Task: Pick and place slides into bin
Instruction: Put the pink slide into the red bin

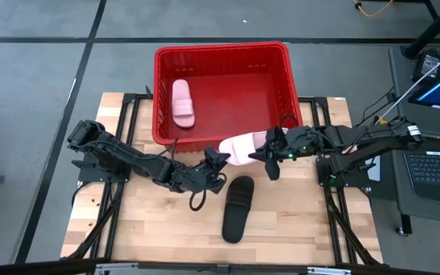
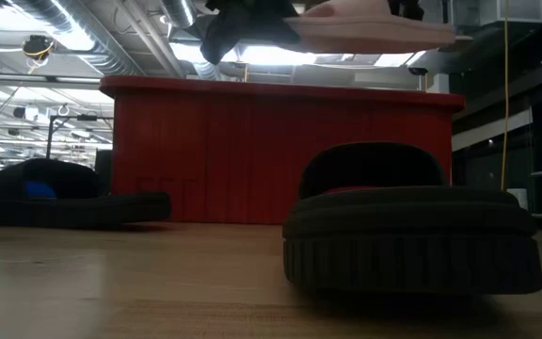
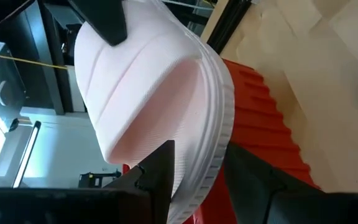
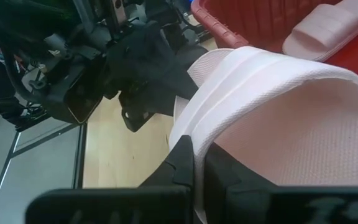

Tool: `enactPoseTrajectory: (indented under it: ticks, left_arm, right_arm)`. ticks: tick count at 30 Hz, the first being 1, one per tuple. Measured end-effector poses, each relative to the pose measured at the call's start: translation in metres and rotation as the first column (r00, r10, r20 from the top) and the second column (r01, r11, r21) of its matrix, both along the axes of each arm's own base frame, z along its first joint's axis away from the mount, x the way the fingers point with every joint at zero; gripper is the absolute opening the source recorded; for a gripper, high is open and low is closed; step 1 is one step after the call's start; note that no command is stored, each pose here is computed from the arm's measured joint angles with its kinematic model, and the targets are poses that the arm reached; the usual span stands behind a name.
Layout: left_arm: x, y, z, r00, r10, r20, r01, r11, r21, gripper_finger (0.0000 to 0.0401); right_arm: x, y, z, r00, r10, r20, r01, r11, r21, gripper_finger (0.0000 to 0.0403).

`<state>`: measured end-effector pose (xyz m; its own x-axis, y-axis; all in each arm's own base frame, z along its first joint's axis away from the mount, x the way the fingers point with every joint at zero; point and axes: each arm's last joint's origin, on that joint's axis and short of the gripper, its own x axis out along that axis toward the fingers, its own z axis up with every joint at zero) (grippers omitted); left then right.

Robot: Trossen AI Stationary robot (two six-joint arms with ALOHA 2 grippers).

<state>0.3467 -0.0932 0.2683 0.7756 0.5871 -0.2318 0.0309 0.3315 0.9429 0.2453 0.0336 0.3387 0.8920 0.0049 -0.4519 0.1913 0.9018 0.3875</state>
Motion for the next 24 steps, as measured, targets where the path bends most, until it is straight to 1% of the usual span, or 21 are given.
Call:
enactPoseTrajectory:
  ticks: [4,6,9,14,18,20,24]
  left_arm:
    - [0.001,-0.001,-0.001,0.998,-0.068,-0.010,0.068,0.997,-0.028,0.0127]
    - [0.002,-0.001,-0.001,0.995,-0.093,-0.025,0.093,0.995,-0.021,0.0121]
    - [0.002,0.002,-0.002,0.994,-0.093,-0.056,0.093,0.996,0.004,0.0096]
    - [0.002,0.008,-0.006,0.991,-0.080,-0.104,0.082,0.997,0.015,0.0029]
    - [0.002,0.011,-0.006,0.993,-0.059,-0.102,0.061,0.998,0.009,0.0027]
    - [0.002,0.012,-0.006,0.994,-0.037,-0.105,0.040,0.999,0.028,0.0027]
    - [0.000,0.013,-0.005,0.990,0.043,-0.133,-0.028,0.993,0.119,0.0027]
  right_arm:
    - [0.000,0.000,0.000,1.000,0.008,-0.004,-0.008,1.000,0.002,0.0011]
    - [0.000,0.001,0.000,1.000,0.013,-0.005,-0.013,1.000,0.002,0.0011]
    - [0.000,0.000,0.000,1.000,0.010,-0.004,-0.010,1.000,-0.002,0.0011]
    - [0.000,0.001,-0.001,1.000,0.014,-0.005,-0.014,1.000,-0.025,0.0011]
    - [0.000,0.000,-0.001,1.000,0.021,-0.005,-0.021,0.998,-0.056,0.0011]
    - [0.000,0.000,-0.001,1.000,0.031,-0.003,-0.031,0.997,-0.072,0.0022]
    - [0.001,0.000,-0.001,0.999,0.052,-0.004,-0.052,0.992,-0.115,0.0066]
